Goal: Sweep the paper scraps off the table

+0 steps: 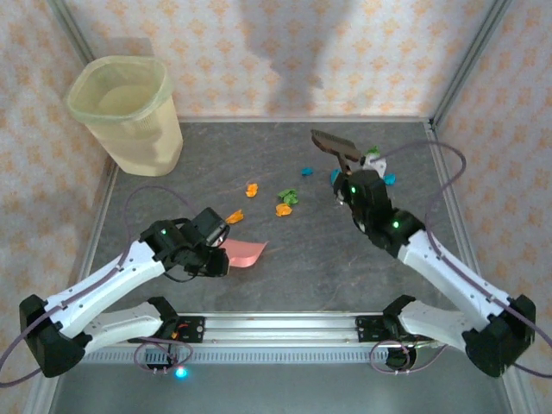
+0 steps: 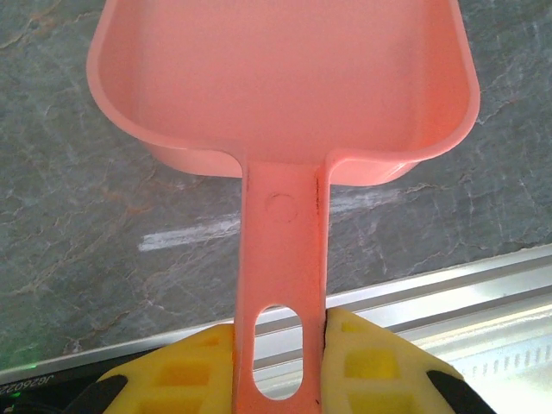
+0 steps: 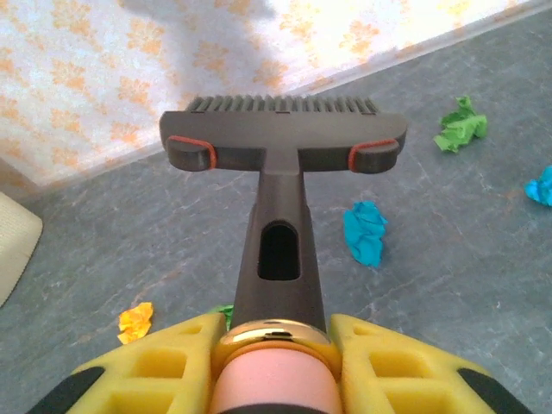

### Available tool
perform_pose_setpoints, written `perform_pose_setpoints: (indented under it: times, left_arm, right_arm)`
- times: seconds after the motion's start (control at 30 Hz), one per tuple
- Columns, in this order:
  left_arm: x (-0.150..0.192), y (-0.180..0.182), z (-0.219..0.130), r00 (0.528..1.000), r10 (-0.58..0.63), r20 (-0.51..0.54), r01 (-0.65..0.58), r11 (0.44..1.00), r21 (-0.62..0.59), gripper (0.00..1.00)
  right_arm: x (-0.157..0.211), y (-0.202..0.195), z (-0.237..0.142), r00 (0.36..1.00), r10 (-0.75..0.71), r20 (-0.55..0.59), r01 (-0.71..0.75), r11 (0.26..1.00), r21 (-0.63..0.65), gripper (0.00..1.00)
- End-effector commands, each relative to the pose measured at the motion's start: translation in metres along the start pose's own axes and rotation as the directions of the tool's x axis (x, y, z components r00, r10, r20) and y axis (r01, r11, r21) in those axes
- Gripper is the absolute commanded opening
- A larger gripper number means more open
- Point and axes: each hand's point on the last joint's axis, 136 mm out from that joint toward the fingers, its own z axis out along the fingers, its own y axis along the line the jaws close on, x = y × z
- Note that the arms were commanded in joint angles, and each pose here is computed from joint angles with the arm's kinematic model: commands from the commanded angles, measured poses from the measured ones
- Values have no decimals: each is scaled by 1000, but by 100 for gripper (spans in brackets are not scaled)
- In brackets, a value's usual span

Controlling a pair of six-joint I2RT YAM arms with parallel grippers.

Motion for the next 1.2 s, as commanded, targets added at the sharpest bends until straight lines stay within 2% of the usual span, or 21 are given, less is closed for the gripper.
perform_pose_setpoints:
  times: [0.0, 0.07, 0.2, 0.27, 0.33, 0.47, 0.6, 0.73, 0.93, 1.17]
  left_arm:
    - [9, 18, -2, 999, -28, 14, 29, 998, -61, 0]
    - [12, 26, 2, 999, -43, 14, 44, 995, -88, 0]
    - [16, 29, 19, 996, -93, 11, 93, 992, -87, 0]
    - [15, 31, 26, 993, -114, 20, 116, 990, -85, 0]
    - [11, 35, 27, 990, -130, 57, 136, 986, -98, 0]
    - [4, 42, 27, 983, -144, 112, 157, 980, -120, 0]
    - [2, 40, 37, 982, -157, 107, 169, 979, -115, 0]
    - [3, 44, 44, 982, -162, 99, 175, 974, -143, 0]
    - [-4, 53, 47, 972, -176, 156, 202, 964, -171, 0]
    - [-9, 53, 61, 964, -189, 188, 219, 964, -152, 0]
  right_arm:
    - [-1, 25, -5, 983, -88, -158, 80, 995, -53, 0]
    - [6, 53, -2, 963, -101, -249, 64, 986, -155, 0]
    - [27, 114, -2, 892, -62, -447, -119, 923, -366, 0]
    - [43, 140, -3, 834, -68, -547, -205, 883, -422, 0]
    - [62, 155, 0, 784, -105, -612, -218, 876, -430, 0]
    - [92, 176, 3, 734, -178, -656, -180, 879, -441, 0]
    - [111, 191, 4, 698, -211, -685, -180, 873, -453, 0]
    - [119, 190, 13, 692, -204, -692, -175, 883, -436, 0]
    - [128, 189, 10, 655, -189, -731, -213, 882, -420, 0]
    - [136, 187, -17, 596, -150, -789, -330, 850, -410, 0]
